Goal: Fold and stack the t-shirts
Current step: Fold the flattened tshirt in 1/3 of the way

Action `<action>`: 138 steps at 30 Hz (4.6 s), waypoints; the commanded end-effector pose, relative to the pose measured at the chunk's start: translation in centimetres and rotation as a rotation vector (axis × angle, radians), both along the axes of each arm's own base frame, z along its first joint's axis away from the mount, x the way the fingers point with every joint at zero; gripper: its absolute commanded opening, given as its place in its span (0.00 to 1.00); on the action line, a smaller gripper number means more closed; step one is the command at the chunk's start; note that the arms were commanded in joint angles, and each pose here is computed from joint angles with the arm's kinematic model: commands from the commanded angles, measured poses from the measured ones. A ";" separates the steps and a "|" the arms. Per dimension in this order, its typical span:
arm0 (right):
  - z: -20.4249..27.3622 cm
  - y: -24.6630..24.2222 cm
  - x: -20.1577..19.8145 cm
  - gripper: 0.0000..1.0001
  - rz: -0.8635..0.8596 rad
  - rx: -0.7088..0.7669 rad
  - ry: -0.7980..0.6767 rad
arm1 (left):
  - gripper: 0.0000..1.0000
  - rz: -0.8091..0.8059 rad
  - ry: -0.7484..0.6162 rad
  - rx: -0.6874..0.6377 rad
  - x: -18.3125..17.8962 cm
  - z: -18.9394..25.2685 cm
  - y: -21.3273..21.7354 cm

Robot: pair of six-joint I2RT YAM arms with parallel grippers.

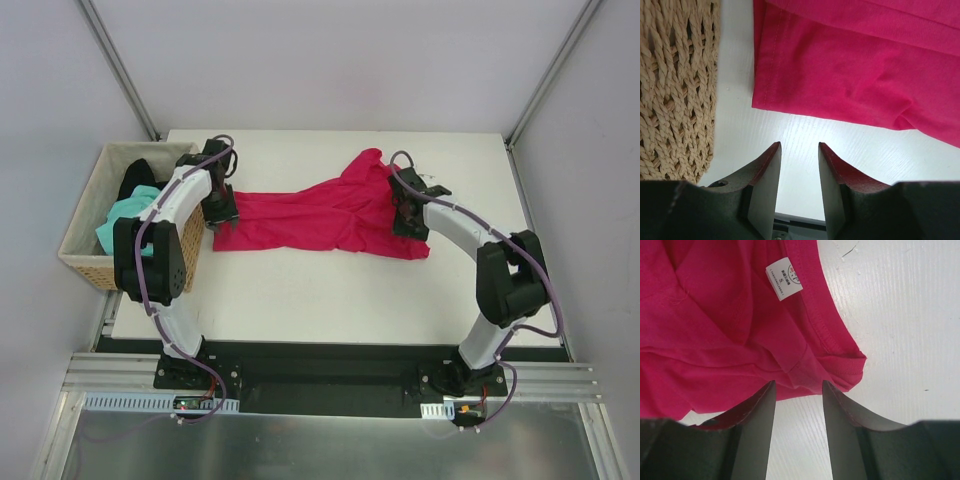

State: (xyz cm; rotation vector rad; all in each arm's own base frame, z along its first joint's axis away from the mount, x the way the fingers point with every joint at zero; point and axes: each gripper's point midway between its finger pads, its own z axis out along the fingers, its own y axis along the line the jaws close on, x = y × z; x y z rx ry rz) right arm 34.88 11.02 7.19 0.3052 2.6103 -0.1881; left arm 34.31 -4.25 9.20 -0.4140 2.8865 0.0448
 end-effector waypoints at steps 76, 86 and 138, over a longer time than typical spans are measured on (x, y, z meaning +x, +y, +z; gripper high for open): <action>1.0 -2.0 0.7 0.01 -0.041 0.035 -0.016 | 0.04 0.131 0.211 0.138 -1.5 -6.2 3.5; 1.2 -1.9 0.8 0.01 -0.047 0.042 -0.021 | 0.40 0.131 0.203 0.144 -1.4 -5.9 3.7; 3.7 -7.2 -1.1 0.01 -0.194 -0.074 -0.085 | 0.00 0.123 0.078 0.155 -3.4 0.8 5.0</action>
